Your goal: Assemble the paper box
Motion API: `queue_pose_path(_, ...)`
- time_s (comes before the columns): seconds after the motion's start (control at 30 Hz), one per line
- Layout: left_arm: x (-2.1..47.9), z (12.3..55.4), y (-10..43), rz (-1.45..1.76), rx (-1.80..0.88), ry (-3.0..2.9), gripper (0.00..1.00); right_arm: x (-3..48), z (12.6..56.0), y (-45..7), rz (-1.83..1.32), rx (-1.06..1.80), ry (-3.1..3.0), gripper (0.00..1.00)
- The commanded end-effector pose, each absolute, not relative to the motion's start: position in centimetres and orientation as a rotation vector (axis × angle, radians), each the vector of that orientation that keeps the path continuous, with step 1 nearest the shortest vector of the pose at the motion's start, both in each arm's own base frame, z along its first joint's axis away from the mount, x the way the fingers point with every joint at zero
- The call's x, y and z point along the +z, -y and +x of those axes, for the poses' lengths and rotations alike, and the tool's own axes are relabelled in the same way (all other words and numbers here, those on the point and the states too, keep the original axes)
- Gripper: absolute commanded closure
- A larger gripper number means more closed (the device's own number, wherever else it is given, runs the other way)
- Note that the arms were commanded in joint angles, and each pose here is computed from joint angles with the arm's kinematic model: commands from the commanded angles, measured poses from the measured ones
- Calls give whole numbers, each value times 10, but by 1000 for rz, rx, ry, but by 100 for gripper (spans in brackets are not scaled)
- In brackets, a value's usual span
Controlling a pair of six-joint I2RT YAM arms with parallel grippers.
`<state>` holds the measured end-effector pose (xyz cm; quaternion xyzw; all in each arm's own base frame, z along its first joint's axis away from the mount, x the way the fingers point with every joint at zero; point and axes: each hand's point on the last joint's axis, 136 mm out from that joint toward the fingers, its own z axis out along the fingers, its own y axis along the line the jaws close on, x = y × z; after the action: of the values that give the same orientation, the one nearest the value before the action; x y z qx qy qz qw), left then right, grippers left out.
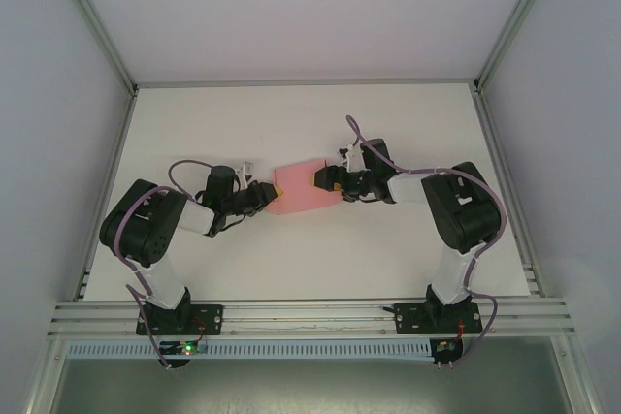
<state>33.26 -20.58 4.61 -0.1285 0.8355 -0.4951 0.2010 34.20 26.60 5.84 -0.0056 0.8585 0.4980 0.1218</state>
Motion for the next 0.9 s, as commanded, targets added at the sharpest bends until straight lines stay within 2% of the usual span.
queue_pose_path(0.0,3,314,191,-499,-1275,-2497,81,83,350,-277,-71,1576,-2392,34)
queue_pose_path(0.17,9,321,191,-479,-1252,-2486,78,91,348,-273,-71,1574,-2363,59)
queue_pose_path(0.3,30,331,193,-408,-1262,-2423,62,94,345,-269,-62,1568,-2357,63)
queue_pose_path(0.4,50,341,191,-351,-1208,-2391,39,99,344,-265,-50,1561,-2348,63)
queue_pose_path(0.5,73,349,182,-298,-1088,-2368,0,106,344,-260,-44,1546,-2328,64)
queue_pose_path(0.73,152,354,136,-165,-652,-2248,0,121,348,-248,-25,1518,-2296,66)
queue_pose_path(0.87,218,345,132,-43,-611,-2018,0,126,352,-244,-13,1499,-2294,67)
